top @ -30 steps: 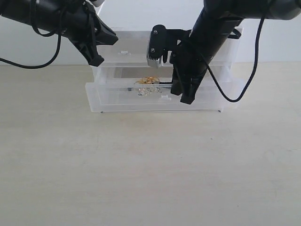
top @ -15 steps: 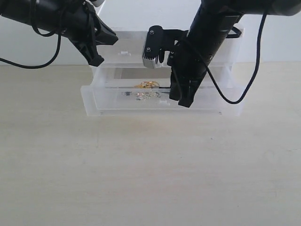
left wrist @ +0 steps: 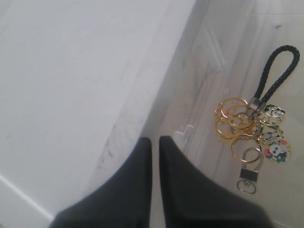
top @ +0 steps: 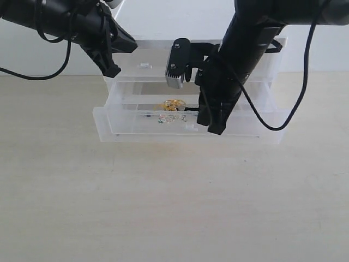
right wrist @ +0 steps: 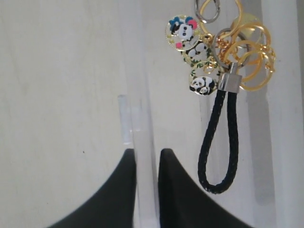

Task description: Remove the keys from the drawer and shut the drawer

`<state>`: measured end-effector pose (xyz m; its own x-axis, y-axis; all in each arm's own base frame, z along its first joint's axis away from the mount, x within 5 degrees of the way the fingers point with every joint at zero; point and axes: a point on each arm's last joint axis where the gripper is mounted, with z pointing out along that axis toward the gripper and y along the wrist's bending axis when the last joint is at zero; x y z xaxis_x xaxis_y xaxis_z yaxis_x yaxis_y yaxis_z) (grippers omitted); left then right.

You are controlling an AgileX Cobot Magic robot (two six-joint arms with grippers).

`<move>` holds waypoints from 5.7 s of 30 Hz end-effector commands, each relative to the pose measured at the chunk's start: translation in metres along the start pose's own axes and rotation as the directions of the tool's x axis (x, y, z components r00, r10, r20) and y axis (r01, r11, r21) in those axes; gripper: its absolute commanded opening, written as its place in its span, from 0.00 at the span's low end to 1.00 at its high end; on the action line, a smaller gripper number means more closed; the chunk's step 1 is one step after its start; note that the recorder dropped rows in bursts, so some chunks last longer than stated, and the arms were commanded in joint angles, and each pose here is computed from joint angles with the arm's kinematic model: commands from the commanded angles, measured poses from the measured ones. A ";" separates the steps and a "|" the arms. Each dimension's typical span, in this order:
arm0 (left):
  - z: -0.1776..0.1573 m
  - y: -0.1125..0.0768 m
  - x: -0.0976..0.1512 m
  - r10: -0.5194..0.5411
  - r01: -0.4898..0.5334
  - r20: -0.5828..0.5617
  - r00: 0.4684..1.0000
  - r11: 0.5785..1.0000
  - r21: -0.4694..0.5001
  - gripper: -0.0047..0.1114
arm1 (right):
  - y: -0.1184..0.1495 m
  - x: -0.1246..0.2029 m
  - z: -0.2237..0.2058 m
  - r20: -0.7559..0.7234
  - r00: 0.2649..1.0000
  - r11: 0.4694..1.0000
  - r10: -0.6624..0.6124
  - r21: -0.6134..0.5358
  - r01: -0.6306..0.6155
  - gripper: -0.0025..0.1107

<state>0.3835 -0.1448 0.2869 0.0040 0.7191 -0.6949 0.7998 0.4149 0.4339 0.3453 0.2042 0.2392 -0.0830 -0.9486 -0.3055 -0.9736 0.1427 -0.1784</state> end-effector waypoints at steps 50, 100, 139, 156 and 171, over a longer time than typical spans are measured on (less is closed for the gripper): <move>0.018 0.005 0.010 -0.063 0.064 0.006 0.998 0.997 -0.051 0.08 | 0.001 0.007 0.003 -0.022 0.999 0.999 0.036 0.022 -0.036 0.02; 0.028 0.021 0.012 -0.060 0.062 0.012 0.998 0.981 -0.184 0.08 | 0.017 -0.001 -0.015 0.040 0.996 0.991 0.084 -0.104 -0.079 0.02; 0.028 0.022 0.012 -0.052 0.052 0.007 0.999 0.981 -0.189 0.08 | -0.017 -0.027 -0.026 0.319 0.864 0.901 0.390 0.061 -0.430 0.37; 0.028 0.022 0.012 -0.050 0.051 0.007 0.999 0.981 -0.188 0.08 | -0.034 -0.024 0.027 0.334 0.842 0.873 0.423 0.100 -0.478 0.37; 0.028 0.022 0.012 -0.050 0.051 0.007 0.999 0.981 -0.188 0.08 | -0.025 -0.024 0.034 0.285 0.829 0.864 0.481 0.005 -0.503 0.37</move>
<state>0.4073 -0.1494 0.2570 -0.0201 0.7160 -0.6978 0.7695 0.4567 0.4464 0.3805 0.2329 0.2164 -0.4711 -0.6392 -0.6078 -0.7970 0.6037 -0.0171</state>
